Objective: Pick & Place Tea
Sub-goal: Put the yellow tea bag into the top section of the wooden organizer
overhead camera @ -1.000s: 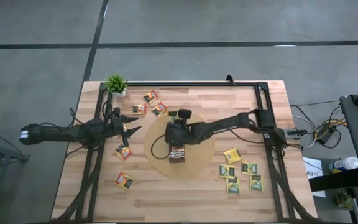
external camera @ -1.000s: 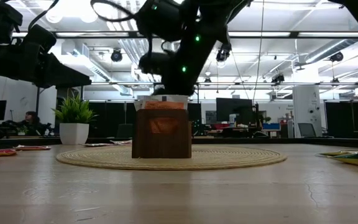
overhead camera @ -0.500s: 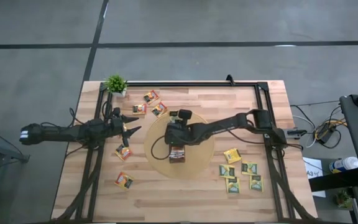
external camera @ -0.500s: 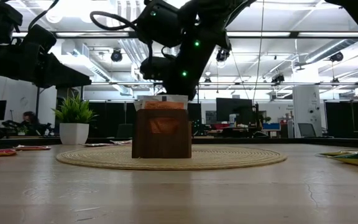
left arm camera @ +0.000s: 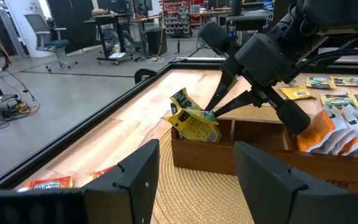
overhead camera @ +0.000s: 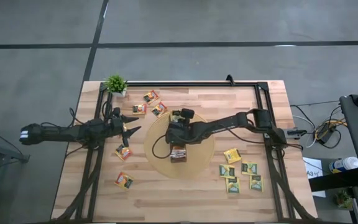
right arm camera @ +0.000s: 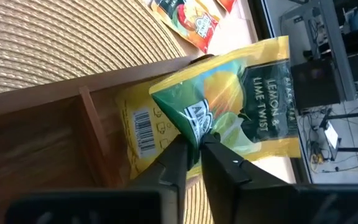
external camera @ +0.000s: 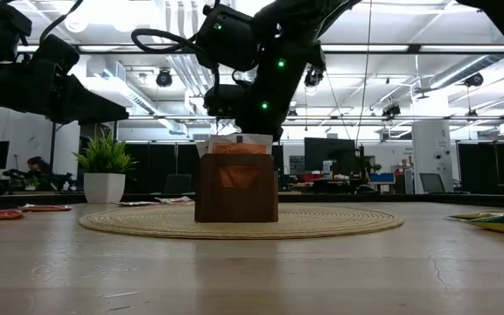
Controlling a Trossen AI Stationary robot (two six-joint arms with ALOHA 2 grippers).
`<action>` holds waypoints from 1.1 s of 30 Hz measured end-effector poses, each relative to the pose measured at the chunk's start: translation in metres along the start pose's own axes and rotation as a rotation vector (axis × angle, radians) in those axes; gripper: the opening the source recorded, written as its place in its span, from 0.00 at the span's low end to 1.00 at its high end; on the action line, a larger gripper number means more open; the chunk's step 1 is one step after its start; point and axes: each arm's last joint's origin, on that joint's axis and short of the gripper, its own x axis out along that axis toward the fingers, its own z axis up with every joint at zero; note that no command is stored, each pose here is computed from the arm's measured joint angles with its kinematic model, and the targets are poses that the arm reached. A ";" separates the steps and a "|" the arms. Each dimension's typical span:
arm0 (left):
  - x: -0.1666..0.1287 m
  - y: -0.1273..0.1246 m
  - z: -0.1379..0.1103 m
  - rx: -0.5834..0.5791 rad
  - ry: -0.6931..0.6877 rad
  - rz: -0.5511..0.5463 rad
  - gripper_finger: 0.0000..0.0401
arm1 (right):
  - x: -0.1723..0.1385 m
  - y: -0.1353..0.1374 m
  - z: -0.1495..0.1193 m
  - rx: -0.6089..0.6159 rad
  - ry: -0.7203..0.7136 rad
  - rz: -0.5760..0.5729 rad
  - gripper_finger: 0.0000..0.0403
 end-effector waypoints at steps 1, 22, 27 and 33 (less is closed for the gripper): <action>0.000 0.000 0.000 0.000 0.000 0.000 0.50 | 0.000 0.000 0.000 -0.002 0.002 0.000 0.12; 0.000 0.000 0.000 0.000 0.000 0.000 0.50 | -0.032 -0.015 0.022 -0.010 0.047 0.039 0.40; 0.000 0.000 0.000 0.000 0.000 -0.001 0.50 | -0.026 -0.015 0.017 -0.064 0.060 0.036 0.38; 0.000 0.000 0.000 0.000 0.000 -0.001 0.50 | -0.006 -0.013 0.004 -0.087 0.082 0.051 0.36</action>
